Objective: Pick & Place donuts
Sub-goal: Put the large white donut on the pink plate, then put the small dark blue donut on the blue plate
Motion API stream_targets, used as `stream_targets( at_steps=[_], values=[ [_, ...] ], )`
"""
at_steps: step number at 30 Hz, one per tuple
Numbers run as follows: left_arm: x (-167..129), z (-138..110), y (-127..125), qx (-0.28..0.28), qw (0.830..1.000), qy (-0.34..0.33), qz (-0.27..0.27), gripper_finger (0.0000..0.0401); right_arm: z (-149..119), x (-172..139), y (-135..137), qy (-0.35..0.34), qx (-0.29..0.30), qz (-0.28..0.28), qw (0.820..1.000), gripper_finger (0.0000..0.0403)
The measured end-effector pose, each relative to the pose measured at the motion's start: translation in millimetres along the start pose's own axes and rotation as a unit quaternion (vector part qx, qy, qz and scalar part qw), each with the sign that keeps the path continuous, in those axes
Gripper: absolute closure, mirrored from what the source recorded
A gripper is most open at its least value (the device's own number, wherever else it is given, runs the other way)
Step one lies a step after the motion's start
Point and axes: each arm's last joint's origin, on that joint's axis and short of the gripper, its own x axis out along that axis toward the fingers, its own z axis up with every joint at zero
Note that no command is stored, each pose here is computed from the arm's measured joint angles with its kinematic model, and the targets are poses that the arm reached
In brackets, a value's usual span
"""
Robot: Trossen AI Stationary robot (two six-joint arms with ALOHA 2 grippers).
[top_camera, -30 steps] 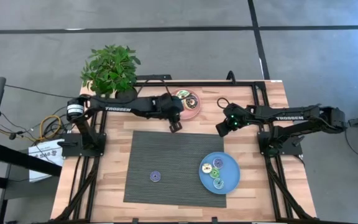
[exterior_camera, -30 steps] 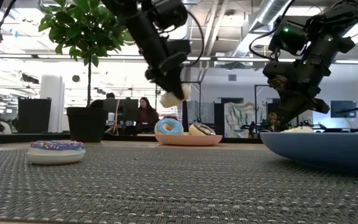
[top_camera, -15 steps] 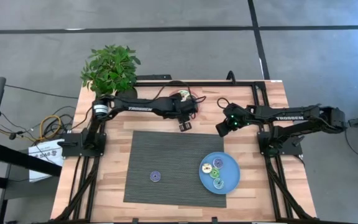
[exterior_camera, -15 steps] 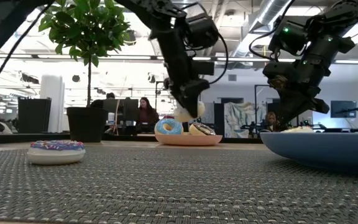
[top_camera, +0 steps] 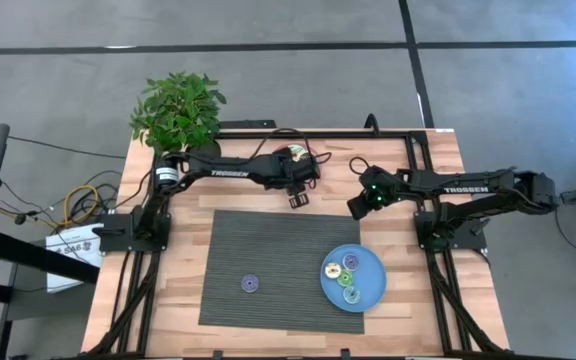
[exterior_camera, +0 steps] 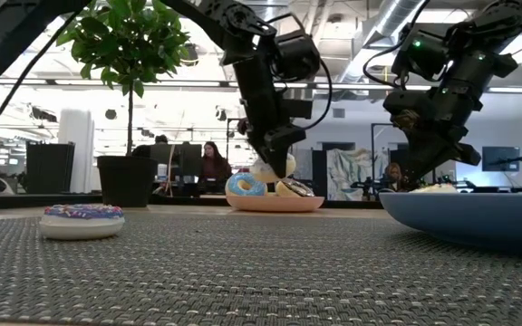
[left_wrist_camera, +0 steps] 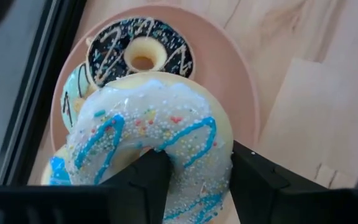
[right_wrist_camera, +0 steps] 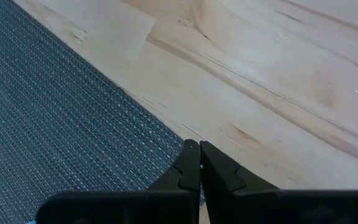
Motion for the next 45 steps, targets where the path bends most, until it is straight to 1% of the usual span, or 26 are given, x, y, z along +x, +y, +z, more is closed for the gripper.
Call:
stream_targets(
  at_steps=[14,20,28,32,35,41,43,45],
  values=[
    [5.4,-5.1,-1.3,-0.003,1.0,0.001,0.005,0.0202,0.0,0.0,0.0,0.0,0.0,0.0,1.0,0.0402],
    [5.4,-5.3,-1.5,-0.002,1.0,0.002,0.004,0.0183,0.1,0.0,0.0,0.0,0.001,0.0,1.0,0.0402],
    [5.4,-6.0,-1.3,0.004,1.0,0.005,0.008,0.0179,0.0,0.0,0.1,0.0,0.001,0.0,1.0,0.0402],
    [2.4,-7.4,-2.6,0.001,1.0,0.021,0.005,0.0179,0.0,0.0,0.1,0.0,0.001,0.0,1.0,0.0402],
    [-4.0,-1.9,-3.4,-0.009,1.0,0.015,0.002,0.0179,0.0,0.0,0.1,0.0,0.001,0.0,1.0,0.0402],
    [-23.4,10.8,-2.0,-0.009,1.0,0.012,-0.001,0.0179,0.1,0.0,0.1,0.0,0.0,0.0,1.0,0.0402],
    [-28.0,11.7,-0.4,-0.006,1.0,0.022,-0.001,0.0179,0.1,0.0,0.1,0.0,-0.003,0.001,1.0,0.0402],
    [-32.7,10.5,6.2,-0.019,0.999,0.033,0.0,0.0179,0.1,0.0,0.1,0.0,-0.004,0.001,1.0,0.0402]
  ],
)
